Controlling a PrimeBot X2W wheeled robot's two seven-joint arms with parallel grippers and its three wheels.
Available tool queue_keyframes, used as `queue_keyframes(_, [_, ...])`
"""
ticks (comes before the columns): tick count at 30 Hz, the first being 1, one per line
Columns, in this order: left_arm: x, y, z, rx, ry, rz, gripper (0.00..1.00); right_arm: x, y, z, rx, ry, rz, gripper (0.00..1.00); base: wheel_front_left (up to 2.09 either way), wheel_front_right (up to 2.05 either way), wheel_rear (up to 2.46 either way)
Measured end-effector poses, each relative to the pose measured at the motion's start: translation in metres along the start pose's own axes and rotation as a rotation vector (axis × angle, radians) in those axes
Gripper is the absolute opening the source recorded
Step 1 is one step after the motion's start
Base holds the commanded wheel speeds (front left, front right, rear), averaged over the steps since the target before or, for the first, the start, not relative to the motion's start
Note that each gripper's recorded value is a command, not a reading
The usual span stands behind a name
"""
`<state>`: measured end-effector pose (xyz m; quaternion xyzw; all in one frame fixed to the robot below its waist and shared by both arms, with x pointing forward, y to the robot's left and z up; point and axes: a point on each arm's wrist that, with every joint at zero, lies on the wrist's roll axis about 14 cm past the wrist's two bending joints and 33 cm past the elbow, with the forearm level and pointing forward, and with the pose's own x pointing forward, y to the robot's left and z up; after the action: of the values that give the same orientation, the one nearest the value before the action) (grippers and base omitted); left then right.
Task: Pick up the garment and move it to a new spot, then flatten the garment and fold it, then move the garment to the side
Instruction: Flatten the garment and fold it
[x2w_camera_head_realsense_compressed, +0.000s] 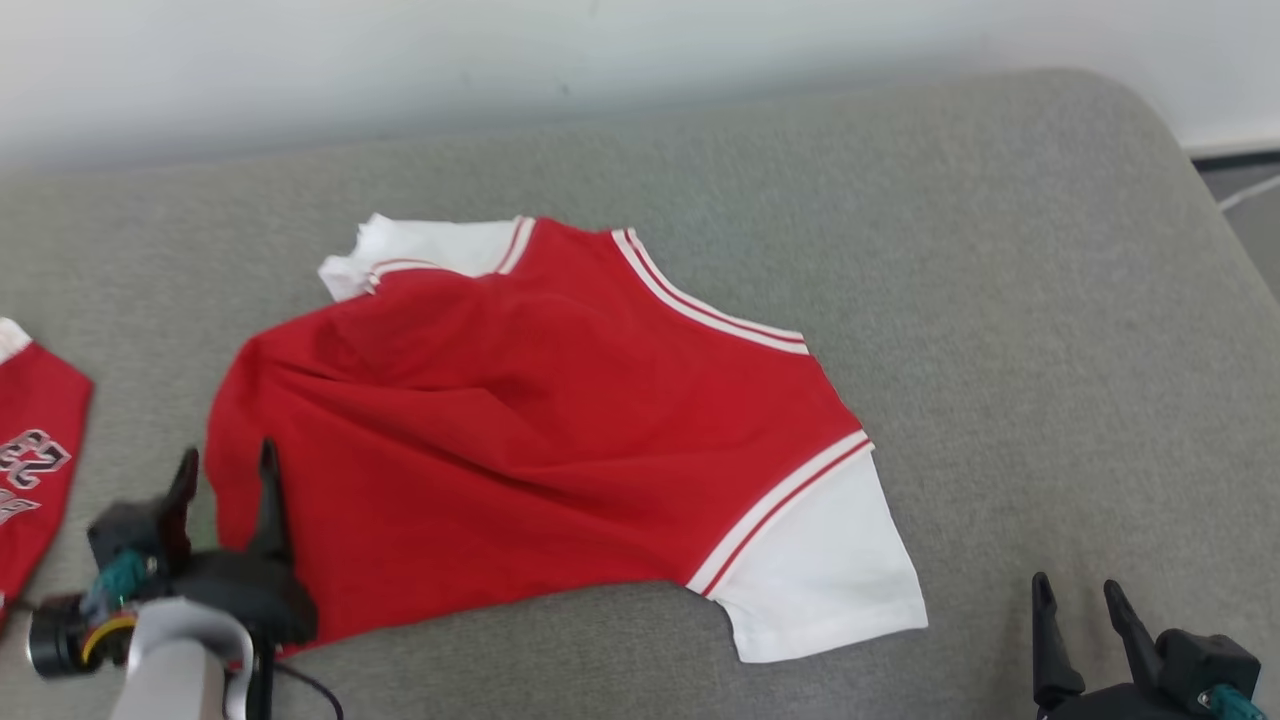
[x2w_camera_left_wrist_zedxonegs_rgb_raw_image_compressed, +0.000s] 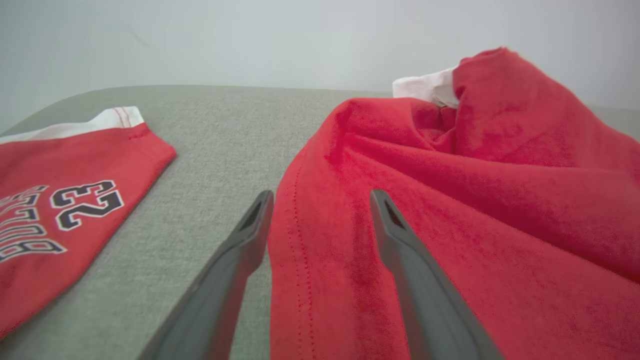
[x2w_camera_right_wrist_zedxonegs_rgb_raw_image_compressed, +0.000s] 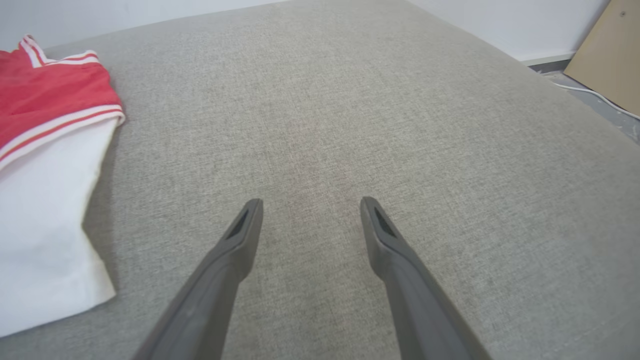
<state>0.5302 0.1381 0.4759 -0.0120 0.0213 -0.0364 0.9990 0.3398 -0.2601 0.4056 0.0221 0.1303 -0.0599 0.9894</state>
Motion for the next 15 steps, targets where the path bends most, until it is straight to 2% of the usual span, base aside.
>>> queue_keyframes(8, [-0.061,0.003,-0.004,-0.068,0.0,-0.011,1.0,-0.004,0.023,0.015,0.015,-0.056,0.067,1.0,0.0,0.0,0.0])
queue_keyframes(15, [-0.094,0.005,-0.014,-0.151,0.022,-0.017,1.0,-0.005,0.038,0.022,0.015,-0.081,0.113,1.0,0.0,0.0,0.0])
